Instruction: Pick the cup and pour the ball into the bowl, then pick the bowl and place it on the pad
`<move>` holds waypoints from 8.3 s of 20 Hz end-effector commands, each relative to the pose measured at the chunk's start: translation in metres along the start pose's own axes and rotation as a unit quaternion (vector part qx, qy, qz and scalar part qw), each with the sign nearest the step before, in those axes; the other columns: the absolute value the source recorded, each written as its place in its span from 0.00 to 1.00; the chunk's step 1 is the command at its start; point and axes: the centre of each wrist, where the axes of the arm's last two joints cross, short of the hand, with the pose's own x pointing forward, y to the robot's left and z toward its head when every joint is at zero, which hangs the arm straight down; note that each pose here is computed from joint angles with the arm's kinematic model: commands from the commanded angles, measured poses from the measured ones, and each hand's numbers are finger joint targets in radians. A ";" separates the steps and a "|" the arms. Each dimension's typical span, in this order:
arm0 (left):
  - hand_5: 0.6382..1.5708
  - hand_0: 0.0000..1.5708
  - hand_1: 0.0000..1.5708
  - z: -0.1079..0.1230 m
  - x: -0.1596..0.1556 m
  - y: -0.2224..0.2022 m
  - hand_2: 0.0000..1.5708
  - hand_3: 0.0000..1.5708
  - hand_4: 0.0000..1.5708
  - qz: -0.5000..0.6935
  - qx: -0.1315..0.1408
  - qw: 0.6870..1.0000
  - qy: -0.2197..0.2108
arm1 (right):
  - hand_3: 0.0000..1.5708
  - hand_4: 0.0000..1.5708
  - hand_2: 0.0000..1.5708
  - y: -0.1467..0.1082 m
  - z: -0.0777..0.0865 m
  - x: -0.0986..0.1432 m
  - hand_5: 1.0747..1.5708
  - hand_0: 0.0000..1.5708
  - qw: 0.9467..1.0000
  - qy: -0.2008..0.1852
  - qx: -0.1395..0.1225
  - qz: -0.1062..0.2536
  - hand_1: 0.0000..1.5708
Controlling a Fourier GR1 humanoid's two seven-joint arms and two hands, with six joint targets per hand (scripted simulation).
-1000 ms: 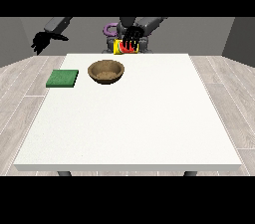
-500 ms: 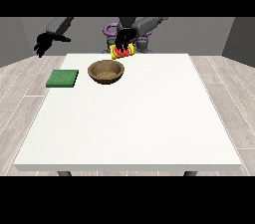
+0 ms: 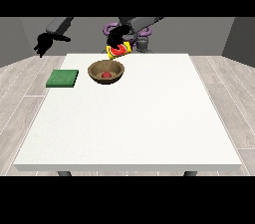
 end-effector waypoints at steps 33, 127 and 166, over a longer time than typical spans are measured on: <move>0.97 0.33 0.33 0.027 -0.147 0.001 0.00 0.00 0.53 0.588 0.199 0.762 0.182 | 0.00 0.25 0.00 0.053 -0.022 -0.003 1.00 0.00 0.997 -0.024 -0.020 -0.072 0.00; 0.99 0.00 0.00 0.078 -0.180 0.004 0.00 0.00 0.00 0.608 0.304 0.720 0.138 | 0.00 0.66 1.00 -0.099 -0.012 0.094 1.00 1.00 0.991 0.033 -0.127 -0.004 1.00; 1.00 0.00 0.00 0.123 -0.185 0.057 0.00 0.00 0.00 0.614 0.320 0.710 0.132 | 0.15 0.00 0.21 -0.146 -0.003 0.164 0.85 0.00 0.977 0.079 -0.179 0.090 0.00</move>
